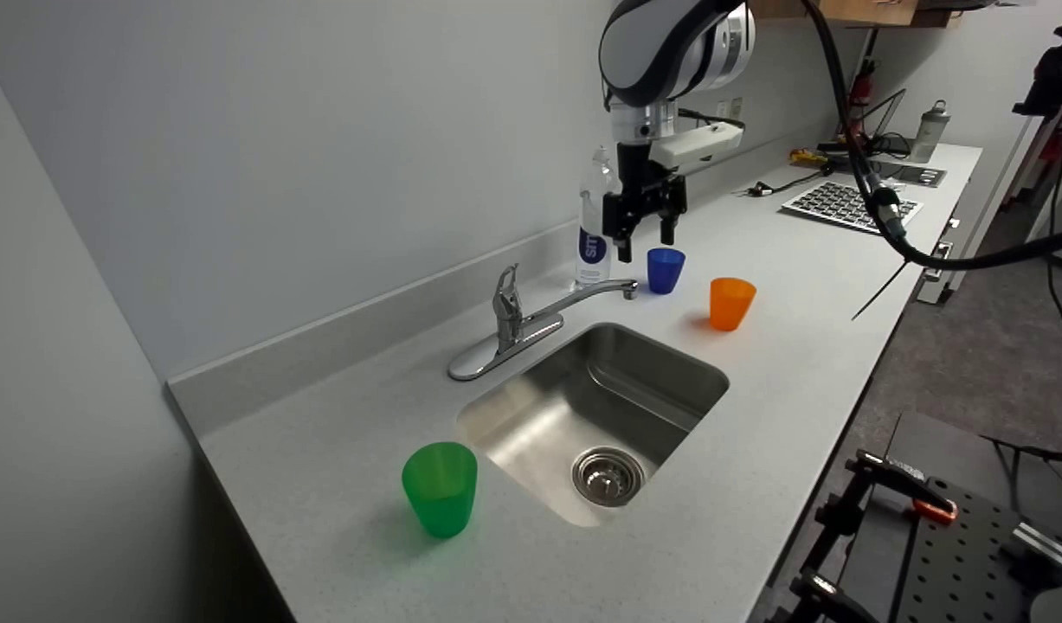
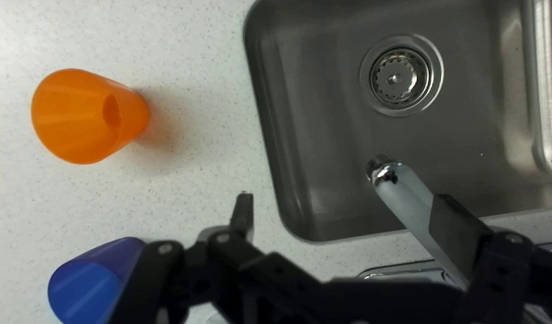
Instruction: Turn the faucet to the left
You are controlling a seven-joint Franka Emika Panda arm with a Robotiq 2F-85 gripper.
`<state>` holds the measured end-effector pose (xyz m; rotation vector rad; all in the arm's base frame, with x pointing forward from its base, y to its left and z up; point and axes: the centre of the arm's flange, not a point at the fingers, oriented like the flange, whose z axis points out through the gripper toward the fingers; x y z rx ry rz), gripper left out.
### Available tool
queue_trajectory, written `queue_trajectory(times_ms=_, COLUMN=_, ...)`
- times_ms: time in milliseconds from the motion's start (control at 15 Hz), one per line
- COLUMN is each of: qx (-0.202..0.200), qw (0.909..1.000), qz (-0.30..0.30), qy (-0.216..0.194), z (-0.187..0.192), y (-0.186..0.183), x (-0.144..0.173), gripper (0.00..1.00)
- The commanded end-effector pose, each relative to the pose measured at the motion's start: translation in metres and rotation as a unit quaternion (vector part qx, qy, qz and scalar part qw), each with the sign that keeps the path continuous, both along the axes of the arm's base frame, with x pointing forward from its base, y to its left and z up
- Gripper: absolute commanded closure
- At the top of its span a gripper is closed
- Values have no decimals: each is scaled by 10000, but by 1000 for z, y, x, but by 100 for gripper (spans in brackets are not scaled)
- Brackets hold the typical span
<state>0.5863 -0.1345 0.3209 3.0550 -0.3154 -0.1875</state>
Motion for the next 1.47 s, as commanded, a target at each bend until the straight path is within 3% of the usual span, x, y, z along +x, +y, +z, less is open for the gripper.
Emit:
queue_trajectory(times_ms=0, qx=-203, qw=9994, qz=-215, qy=-165, z=-15, y=1, x=16, gripper=0)
queue_trajectory(times_ms=533, qx=-439, qw=9956, qz=-771, qy=-289, z=-44, y=-11, x=48, gripper=0)
queue_trajectory(times_ms=867, qx=-577, qw=9950, qz=-792, qy=-171, z=-58, y=-14, x=50, gripper=0)
queue_trajectory(times_ms=933, qx=-576, qw=9955, qz=-737, qy=-152, z=-60, y=-13, x=49, gripper=3)
queue_trajectory(times_ms=1000, qx=-575, qw=9957, qz=-713, qy=-137, z=-62, y=-13, x=49, gripper=27)
queue_trajectory(times_ms=1133, qx=-527, qw=9960, qz=-715, qy=-103, z=-61, y=-12, x=48, gripper=32)
queue_trajectory(times_ms=1400, qx=-353, qw=9973, qz=-643, qy=-92, z=-53, y=-8, x=43, gripper=64)
